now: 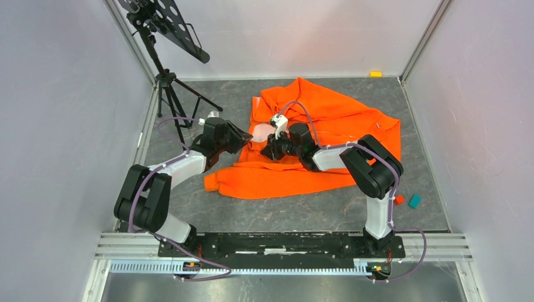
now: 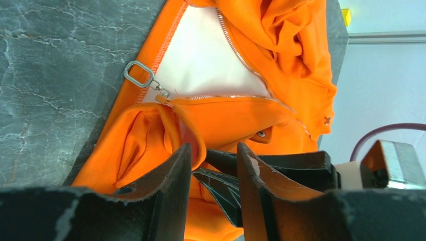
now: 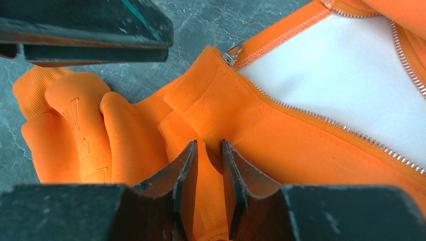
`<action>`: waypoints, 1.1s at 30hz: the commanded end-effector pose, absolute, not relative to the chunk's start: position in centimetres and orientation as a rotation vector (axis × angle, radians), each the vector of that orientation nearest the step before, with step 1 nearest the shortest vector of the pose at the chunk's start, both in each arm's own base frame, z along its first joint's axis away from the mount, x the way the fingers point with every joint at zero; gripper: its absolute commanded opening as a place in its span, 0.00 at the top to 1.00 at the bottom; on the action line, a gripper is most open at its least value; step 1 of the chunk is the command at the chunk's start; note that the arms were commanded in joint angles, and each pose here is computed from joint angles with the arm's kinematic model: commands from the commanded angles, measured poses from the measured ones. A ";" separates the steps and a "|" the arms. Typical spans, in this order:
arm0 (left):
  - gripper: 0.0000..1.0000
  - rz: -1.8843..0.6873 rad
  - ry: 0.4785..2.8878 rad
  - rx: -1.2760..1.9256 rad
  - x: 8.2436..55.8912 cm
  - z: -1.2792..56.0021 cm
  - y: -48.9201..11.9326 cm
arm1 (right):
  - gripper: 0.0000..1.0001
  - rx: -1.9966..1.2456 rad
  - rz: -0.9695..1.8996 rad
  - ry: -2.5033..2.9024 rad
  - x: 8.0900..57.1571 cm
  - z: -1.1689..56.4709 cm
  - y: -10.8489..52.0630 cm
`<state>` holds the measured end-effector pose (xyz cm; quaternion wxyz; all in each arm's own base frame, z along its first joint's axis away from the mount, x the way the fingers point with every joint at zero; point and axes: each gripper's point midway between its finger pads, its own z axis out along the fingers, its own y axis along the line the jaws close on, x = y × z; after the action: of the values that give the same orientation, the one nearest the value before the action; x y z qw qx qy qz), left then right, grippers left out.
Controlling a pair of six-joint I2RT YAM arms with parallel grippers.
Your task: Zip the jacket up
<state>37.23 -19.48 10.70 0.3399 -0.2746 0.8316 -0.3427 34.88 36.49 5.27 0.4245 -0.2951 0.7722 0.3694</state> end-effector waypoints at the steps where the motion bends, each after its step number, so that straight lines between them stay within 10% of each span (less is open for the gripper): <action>1: 0.56 -0.866 2.163 -0.702 38.0 10.2 -19.7 | 0.70 -0.754 0.992 1.837 34.2 8.1 37.6; 8: 0.59 -0.960 2.222 -0.671 38.5 8.6 -22.2 | 0.69 -0.754 0.999 1.837 34.0 8.1 37.6; 19: 0.96 -0.880 2.374 -0.447 33.6 5.6 -21.0 | 0.50 -0.788 0.789 1.860 36.7 11.8 35.7; 33: 0.95 -0.863 2.479 -0.501 30.0 1.5 -19.9 | 0.47 -0.895 0.885 1.926 36.1 8.2 37.5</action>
<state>31.19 -19.90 2.67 0.2521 -0.1993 0.8919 -0.3183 36.67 37.24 9.62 0.4246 -0.3437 0.7633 0.3449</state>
